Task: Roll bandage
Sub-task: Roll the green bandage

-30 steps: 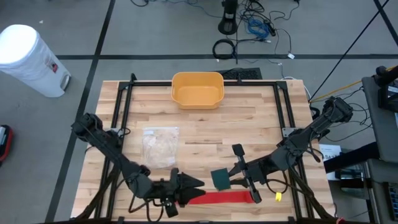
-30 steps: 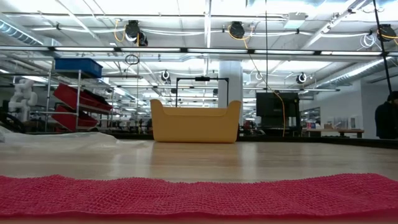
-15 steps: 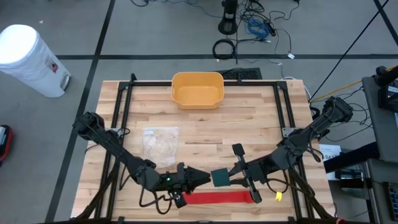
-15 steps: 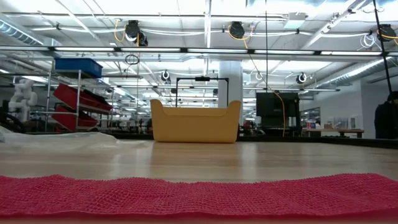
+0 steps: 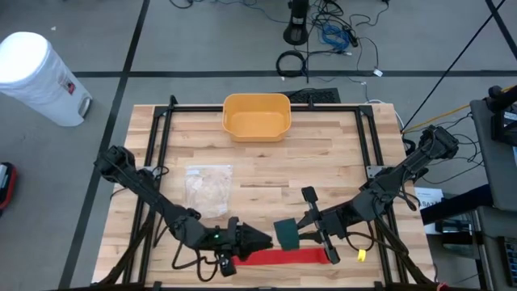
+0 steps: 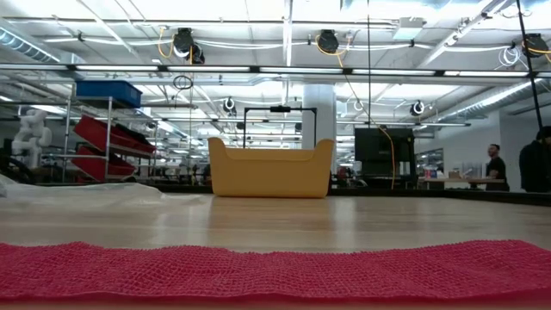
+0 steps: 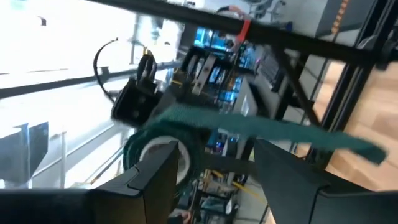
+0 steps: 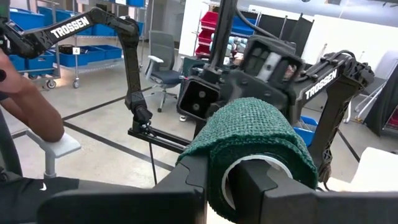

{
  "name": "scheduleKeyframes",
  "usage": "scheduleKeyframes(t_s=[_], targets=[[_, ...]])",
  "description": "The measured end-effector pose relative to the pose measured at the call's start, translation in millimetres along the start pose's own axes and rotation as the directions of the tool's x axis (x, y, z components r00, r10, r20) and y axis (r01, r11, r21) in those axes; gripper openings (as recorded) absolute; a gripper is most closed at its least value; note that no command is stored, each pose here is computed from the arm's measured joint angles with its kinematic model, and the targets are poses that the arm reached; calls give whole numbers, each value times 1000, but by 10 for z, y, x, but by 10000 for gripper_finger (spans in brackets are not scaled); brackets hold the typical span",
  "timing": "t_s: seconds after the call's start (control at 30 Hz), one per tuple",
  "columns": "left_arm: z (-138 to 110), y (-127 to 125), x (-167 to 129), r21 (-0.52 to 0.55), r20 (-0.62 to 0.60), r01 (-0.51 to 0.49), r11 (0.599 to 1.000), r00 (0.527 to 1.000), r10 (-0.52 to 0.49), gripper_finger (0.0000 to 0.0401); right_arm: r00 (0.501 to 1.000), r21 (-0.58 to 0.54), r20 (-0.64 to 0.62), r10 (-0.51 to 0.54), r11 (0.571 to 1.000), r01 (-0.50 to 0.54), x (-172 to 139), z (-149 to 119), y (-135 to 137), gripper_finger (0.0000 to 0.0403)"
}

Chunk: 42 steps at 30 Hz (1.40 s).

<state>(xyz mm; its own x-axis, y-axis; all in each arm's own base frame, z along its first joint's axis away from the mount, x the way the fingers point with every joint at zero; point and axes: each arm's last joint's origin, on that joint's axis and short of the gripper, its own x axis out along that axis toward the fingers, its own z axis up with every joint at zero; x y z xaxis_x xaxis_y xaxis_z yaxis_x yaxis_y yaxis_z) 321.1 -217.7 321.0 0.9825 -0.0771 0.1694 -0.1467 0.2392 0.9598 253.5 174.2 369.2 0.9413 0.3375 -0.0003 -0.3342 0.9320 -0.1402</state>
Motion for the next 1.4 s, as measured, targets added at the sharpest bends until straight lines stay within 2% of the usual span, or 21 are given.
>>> scheduleKeyframes(t_s=[0.3, 0.83, 1.4], targets=[[-142, 17, 76, 10, -42, -7, 1000, 999, 8, 217, 1000, 1, -8, -7, 1000, 7, 15, -17, 1, 34], [-147, 17, 83, 21, -17, -3, 1000, 1000, 3, 214, 1000, 25, -13, -14, 1000, 14, 58, -50, -25, 34], [-154, 21, 85, 34, -26, -7, 999, 1000, 7, 95, 999, 44, -29, -32, 998, 33, 107, -98, -69, 34]])
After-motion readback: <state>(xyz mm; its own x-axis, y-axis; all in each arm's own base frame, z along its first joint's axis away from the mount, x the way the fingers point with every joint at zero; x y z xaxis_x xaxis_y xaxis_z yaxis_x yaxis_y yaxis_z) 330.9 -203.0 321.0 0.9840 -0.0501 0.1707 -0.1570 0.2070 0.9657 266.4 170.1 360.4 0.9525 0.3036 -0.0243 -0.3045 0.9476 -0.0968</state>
